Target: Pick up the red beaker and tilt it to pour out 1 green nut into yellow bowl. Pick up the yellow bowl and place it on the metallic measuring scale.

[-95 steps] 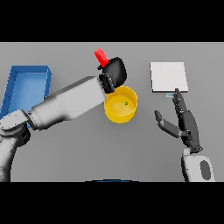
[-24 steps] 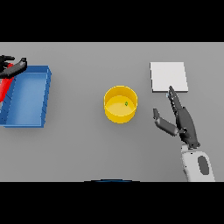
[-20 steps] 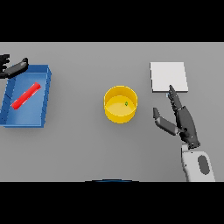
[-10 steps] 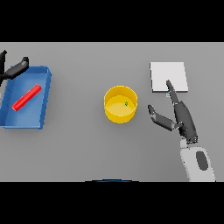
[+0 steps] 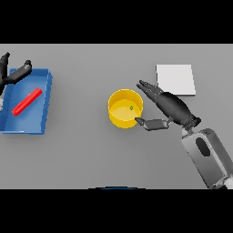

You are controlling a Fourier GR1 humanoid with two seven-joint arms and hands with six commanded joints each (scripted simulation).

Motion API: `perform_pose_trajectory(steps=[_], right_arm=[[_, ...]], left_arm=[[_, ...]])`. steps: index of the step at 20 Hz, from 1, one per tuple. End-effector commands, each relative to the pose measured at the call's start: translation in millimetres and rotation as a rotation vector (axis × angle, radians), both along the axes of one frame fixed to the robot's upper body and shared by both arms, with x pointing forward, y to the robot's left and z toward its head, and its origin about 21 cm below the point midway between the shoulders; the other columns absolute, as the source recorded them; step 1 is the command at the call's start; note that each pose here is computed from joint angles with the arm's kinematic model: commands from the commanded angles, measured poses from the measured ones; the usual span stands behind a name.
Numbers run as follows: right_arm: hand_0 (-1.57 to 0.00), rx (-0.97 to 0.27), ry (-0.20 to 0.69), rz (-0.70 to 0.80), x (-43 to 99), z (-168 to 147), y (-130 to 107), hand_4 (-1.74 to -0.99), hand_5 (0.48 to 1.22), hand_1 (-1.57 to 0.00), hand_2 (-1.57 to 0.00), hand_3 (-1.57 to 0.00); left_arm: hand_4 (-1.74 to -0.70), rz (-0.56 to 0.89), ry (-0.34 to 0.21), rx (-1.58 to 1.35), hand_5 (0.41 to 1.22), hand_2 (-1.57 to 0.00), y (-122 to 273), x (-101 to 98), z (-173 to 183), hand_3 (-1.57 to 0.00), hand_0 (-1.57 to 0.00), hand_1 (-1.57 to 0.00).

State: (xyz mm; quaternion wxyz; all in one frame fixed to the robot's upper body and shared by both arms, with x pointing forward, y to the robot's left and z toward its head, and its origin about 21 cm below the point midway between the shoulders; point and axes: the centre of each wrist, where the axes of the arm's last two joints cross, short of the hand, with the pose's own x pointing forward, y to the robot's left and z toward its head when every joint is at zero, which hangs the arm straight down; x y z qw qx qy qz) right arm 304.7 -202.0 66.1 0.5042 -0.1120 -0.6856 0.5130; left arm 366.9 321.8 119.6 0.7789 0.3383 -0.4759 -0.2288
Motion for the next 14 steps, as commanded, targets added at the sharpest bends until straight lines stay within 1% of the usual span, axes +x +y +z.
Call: perform_pose_trajectory(steps=[1,2,4,5,6,7,8,9,10,11,14], right_arm=[[0.0,-0.054,-0.01,0.033,4.4,4,4,-1.23,0.62,0.0,0.0,0.0],[0.0,-0.092,-0.012,0.069,6.5,4,11,-1.227,0.616,0.0,0.0,0.0],[0.0,-0.171,-0.018,0.136,9.8,9,15,-1.235,0.618,0.0,0.0,0.0],[0.0,-0.211,-0.025,0.17,13.4,11,19,-1.234,0.62,0.0,0.0,0.0],[0.0,-0.247,-0.019,0.205,14.7,11,21,-1.231,0.625,0.0,0.0,0.0],[0.0,-0.282,-0.021,0.229,16.0,14,25,-1.226,0.632,0.0,0.0,0.0],[0.0,-0.307,-0.026,0.239,19.7,18,32,-1.218,0.636,0.0,0.0,0.0],[0.0,-0.333,-0.019,0.259,21.8,15,33,-1.212,0.638,0.0,0.0,0.0],[0.0,-0.35,-0.012,0.278,22.0,16,36,-1.21,0.641,0.0,0.0,0.0],[0.0,-0.376,-0.011,0.293,25.1,17,42,-1.212,0.645,0.0,0.0,0.0],[0.0,-0.418,0.005,0.33,29.9,6,47,-1.22,0.651,0.0,0.0,0.0]], left_arm=[[-0.75,0.0,-0.007,0.004,0.711,0.0,1,0.9,3,0.0,0.0,0.0],[-0.75,-0.005,-0.007,0.003,0.712,0.0,2,1.2,1,0.0,0.0,0.0],[-0.75,-0.022,-0.013,-0.001,0.714,0.0,1,-1.3,1,0.0,0.0,0.0],[-0.75,-0.015,-0.016,-0.005,0.714,0.0,2,-0.2,1,0.0,0.0,0.0],[-0.75,-0.02,-0.025,-0.007,0.716,0.0,3,0.1,2,0.0,0.0,0.0],[-0.76,-0.016,-0.023,-0.006,0.717,0.0,5,-0.4,3,0.0,0.0,0.0],[-0.76,-0.017,-0.018,-0.012,0.717,0.0,3,-0.2,4,0.0,0.0,0.0],[-0.76,-0.019,-0.02,-0.025,0.72,0.0,0,-0.5,1,0.0,0.0,0.0],[-0.77,-0.018,-0.033,-0.033,0.721,0.0,4,-1.2,1,0.0,0.0,0.0],[-0.77,-0.016,-0.033,-0.041,0.721,0.0,6,0.1,-1,0.0,0.0,0.0],[-0.78,-0.019,-0.026,-0.046,0.725,0.0,4,0.0,-2,0.0,0.0,0.0]])
